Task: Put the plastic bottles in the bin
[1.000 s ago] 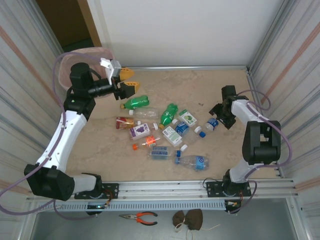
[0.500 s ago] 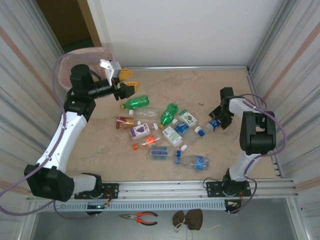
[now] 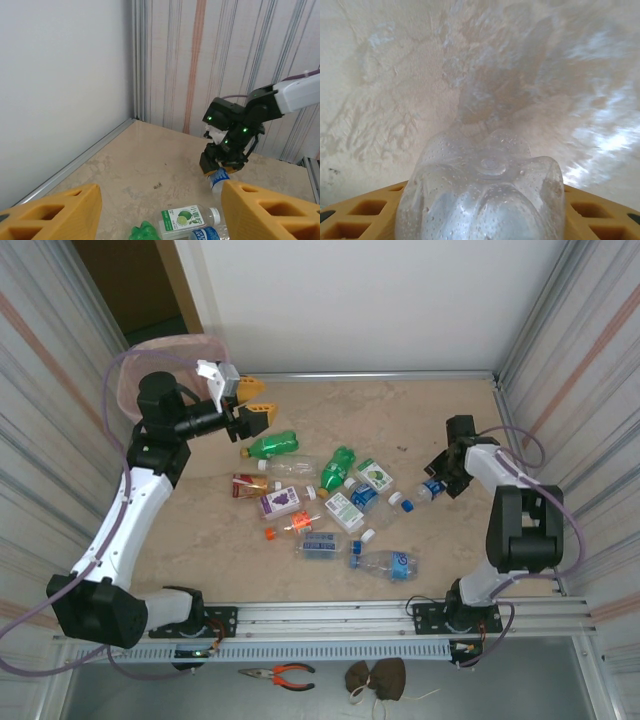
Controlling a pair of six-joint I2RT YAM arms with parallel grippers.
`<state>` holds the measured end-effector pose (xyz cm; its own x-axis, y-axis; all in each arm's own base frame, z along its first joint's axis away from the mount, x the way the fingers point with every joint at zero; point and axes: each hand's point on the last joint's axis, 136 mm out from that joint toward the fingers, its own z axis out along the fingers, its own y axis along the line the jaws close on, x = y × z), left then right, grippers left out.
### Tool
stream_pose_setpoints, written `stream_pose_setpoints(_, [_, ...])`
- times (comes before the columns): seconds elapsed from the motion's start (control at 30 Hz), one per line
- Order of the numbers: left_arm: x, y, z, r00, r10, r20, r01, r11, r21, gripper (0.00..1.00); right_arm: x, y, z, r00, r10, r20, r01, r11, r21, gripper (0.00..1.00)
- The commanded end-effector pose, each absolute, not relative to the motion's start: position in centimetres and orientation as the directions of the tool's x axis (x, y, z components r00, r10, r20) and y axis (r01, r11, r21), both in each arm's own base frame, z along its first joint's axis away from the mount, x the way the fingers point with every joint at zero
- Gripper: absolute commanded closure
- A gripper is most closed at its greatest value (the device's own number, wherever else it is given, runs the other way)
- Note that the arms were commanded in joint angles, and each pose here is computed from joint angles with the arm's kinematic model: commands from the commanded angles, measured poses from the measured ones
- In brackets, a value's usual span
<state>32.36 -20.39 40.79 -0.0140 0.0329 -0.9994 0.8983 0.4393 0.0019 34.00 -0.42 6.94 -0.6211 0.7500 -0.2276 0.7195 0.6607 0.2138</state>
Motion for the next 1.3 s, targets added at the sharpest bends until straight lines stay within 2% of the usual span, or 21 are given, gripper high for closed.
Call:
stream_pose_setpoints(0.0, [31.3,-21.1,41.5,0.023,0.031,-0.999,0.905,0.425,0.034,0.36,32.4,-2.1,9.6,-0.616,0.72,-0.32,0.708,0.684,0.177,0.47])
stream_pose_setpoints(0.2, [29.9,-24.4,41.0,0.061,0.098,-0.993,0.908,0.407,0.096,0.33,32.4,-0.3,15.1,-0.654,0.614,-0.442,0.543,0.788,0.291,0.46])
stream_pose_setpoints(0.3, [28.7,-26.5,41.0,0.022,0.088,-0.996,0.927,0.371,0.053,0.34,32.4,1.2,18.2,-0.656,0.547,-0.52,0.436,0.837,0.33,0.46])
stream_pose_setpoints(0.7, [22.7,-35.4,36.5,-0.172,0.112,-0.979,0.951,0.278,-0.136,0.25,28.9,7.7,30.2,-0.476,0.472,-0.742,0.095,0.867,0.49,0.45])
stream_pose_setpoints(0.87, [20.7,-37.8,34.7,-0.222,0.146,-0.964,0.948,0.264,-0.178,0.22,27.2,10.4,32.9,-0.443,0.459,-0.77,-0.022,0.853,0.521,0.45])
stream_pose_setpoints(1.07, [20.8,-39.5,33.2,-0.308,0.159,-0.938,0.927,0.27,-0.258,0.19,25.9,13.2,35.2,-0.424,0.439,-0.792,-0.142,0.832,0.536,0.43])
stream_pose_setpoints(1.27, [20.4,-42.2,32.6,-0.335,0.183,-0.924,0.93,0.22,-0.294,0.18,25.4,15.2,36.9,-0.421,0.41,-0.809,-0.214,0.822,0.528,0.43])
